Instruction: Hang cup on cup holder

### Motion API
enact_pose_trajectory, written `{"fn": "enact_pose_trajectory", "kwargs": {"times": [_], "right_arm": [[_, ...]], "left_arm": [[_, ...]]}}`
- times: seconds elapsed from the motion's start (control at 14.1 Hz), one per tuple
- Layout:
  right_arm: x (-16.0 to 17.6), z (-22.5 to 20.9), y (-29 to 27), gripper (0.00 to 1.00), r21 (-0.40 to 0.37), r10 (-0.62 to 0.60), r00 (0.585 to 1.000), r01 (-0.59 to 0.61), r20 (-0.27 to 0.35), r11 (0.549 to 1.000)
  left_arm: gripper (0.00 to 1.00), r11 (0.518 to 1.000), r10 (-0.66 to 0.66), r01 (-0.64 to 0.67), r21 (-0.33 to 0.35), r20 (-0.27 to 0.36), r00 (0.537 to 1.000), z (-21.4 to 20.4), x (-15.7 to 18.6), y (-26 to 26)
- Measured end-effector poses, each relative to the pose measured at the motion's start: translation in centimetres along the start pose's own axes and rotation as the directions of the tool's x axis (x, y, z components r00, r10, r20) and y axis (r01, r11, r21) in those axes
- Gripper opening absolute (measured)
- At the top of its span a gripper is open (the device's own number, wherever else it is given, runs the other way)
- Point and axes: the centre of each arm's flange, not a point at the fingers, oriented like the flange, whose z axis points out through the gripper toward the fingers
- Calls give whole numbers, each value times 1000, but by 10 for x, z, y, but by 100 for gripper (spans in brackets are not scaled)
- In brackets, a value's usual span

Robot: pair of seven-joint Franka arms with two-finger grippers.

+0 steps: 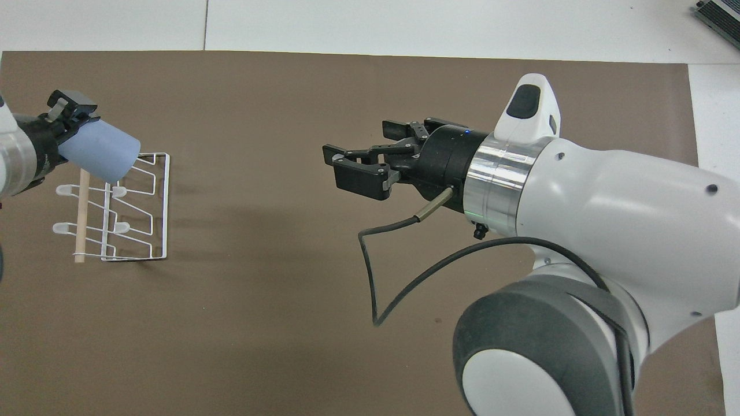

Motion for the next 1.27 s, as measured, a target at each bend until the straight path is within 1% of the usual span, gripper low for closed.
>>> {"fn": "enact_pose_trajectory", "kwargs": {"times": [0.14,0.28,0.42,0.5,0.71,0.92,0.99,1.13,1.2,1.27], "right_arm": [[2,-3,6,100,-90,-105,994,108,32,990],[1,-6,13,100,-169,-199,973,216,113,962],[9,-23,28,100,-233,-234,950,280,204,932],[15,-36,36,100,-248,-220,944,281,245,927],[27,-83,70,100,-281,-127,937,225,327,933],[24,-122,115,100,-324,-12,920,150,392,934],[19,-130,130,100,-353,25,906,139,423,925],[8,-139,149,100,-432,109,867,129,485,893],[2,-142,152,100,-472,167,845,111,508,874],[-2,-144,154,100,-507,219,828,91,517,857]], "left_arm": [[76,998,60,-60,-11,-23,998,25,8,7],[76,995,100,-100,-14,-45,994,51,21,5],[76,990,142,-141,14,-68,988,76,26,1],[76,988,155,-153,28,-71,985,85,26,0],[76,982,187,-183,56,-83,979,93,29,-5],[76,977,208,-203,63,-82,975,99,24,-7],[76,977,211,-207,60,-83,974,101,23,-8],[76,974,224,-220,60,-91,970,103,21,-8],[76,971,234,-228,64,-94,968,106,20,-10],[76,969,243,-237,67,-96,965,110,18,-12]]}}
